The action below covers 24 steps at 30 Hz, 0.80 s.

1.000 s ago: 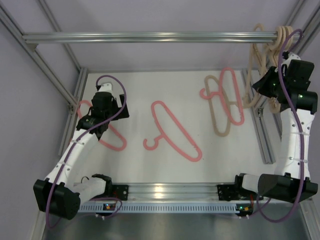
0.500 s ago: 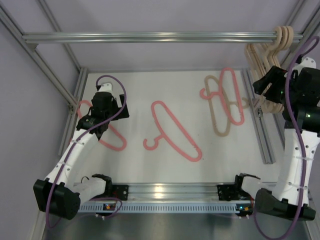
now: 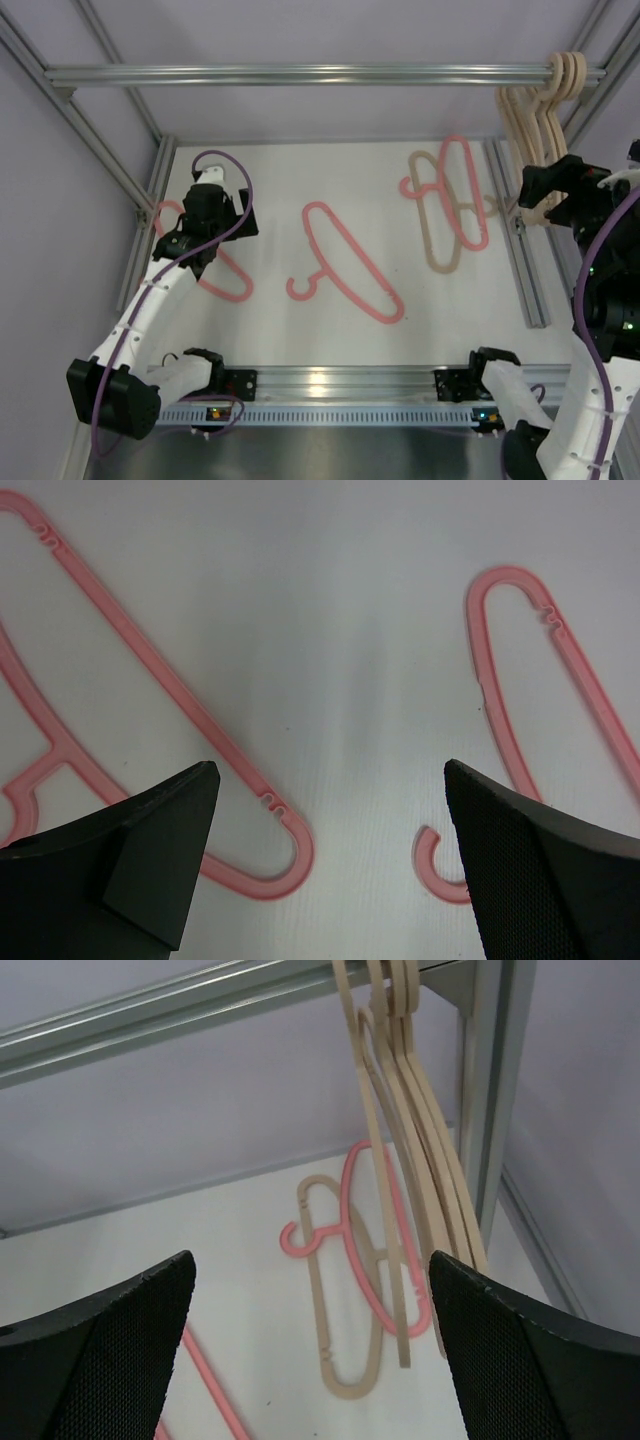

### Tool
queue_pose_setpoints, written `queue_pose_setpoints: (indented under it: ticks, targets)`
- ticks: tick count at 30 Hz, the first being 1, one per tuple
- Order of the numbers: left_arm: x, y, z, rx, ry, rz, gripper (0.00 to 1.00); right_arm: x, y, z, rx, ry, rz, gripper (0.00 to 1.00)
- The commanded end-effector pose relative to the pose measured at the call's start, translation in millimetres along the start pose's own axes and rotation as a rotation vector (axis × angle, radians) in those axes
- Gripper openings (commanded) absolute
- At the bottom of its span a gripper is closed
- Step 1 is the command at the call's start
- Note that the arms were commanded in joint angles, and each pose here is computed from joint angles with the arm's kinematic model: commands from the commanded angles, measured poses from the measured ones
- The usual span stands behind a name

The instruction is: Organize the hangers

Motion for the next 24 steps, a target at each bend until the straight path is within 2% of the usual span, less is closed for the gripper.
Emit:
queue_pose_setpoints:
  ticks: [1, 8, 16, 20, 24]
  targets:
    - [-1.7, 4.1, -0.6, 0.003, -0.01, 0.022, 0.98, 17.2, 11.0, -5.0, -0.062, -0.003, 0.115, 0.96]
    - [0.7, 4.7, -1.9, 0.006, -0.001, 0.028, 0.98, 37.1, 41.4, -55.3, -0.17, 0.175, 0.321, 0.96]
    - [3.2, 7.4, -3.4, 0.002, 0.007, 0.042, 0.98, 72.9, 65.1, -136.1, -0.244, 0.324, 0.299, 0.95]
    - [4.0, 8.0, -3.9, 0.004, 0.01, 0.046, 0.98, 93.8, 71.1, -205.6, -0.264, 0.47, 0.254, 0.94]
    - [4.6, 8.6, -4.7, 0.005, 0.013, 0.049, 0.98, 114.8, 58.7, -255.9, -0.232, 0.557, 0.153, 0.94]
Point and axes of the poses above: each gripper's point midway between its finger pads, its own x axis out along the fingers, its own y axis along the line the jaws close on, z = x × y, the point moved 5 cm from there along -x, back along the fingers, and after that the axes turned 15 degrees about x, right-handed, at the moved point
